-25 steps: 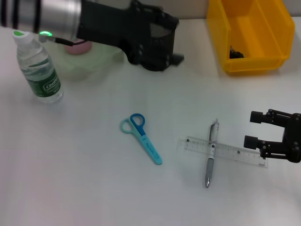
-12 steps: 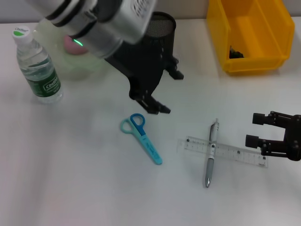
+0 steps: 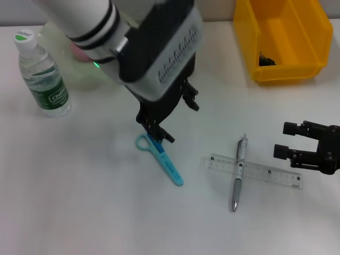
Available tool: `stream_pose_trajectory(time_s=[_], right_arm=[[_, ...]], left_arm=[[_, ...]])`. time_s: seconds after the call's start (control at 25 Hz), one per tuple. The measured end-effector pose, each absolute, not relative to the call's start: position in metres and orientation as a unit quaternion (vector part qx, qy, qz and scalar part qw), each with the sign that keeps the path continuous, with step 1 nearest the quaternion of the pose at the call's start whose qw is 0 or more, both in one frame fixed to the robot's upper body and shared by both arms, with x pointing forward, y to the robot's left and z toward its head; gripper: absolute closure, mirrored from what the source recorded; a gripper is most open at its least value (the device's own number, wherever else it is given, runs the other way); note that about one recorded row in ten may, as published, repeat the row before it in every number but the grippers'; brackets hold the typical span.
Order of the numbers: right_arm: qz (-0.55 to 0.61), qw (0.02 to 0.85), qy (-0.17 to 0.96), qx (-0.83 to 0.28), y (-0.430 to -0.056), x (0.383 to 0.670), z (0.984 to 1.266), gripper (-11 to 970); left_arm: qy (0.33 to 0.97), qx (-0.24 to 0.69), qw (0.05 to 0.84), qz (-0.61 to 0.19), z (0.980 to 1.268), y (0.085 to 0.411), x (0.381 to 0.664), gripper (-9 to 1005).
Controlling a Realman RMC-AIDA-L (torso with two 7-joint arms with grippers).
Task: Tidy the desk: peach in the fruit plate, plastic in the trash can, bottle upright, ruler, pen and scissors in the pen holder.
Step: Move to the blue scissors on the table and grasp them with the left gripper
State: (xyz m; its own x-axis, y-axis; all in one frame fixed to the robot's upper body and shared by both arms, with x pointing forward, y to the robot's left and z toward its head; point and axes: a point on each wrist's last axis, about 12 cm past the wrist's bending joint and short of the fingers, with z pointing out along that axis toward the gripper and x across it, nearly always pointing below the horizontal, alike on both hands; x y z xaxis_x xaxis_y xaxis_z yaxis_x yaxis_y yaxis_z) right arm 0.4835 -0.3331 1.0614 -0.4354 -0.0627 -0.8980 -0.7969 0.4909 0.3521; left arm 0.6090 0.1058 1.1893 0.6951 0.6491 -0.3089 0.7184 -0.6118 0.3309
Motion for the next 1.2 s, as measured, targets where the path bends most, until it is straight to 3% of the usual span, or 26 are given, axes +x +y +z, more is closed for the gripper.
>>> stream_pose_trajectory(time_s=[0.32, 1.2], right_arm=[[0.419, 0.441, 0.742, -0.280, -0.331, 0.485, 1.061, 164], [0.423, 0.435, 0.746, -0.276, -0.331, 0.485, 1.061, 165]], left_arm=[[0.325, 0.932, 0.159, -0.022, 1.166, 0.089, 0.598, 212], [0.280, 0.956, 0.080, 0.027, 1.137, 0.071, 0.576, 250]])
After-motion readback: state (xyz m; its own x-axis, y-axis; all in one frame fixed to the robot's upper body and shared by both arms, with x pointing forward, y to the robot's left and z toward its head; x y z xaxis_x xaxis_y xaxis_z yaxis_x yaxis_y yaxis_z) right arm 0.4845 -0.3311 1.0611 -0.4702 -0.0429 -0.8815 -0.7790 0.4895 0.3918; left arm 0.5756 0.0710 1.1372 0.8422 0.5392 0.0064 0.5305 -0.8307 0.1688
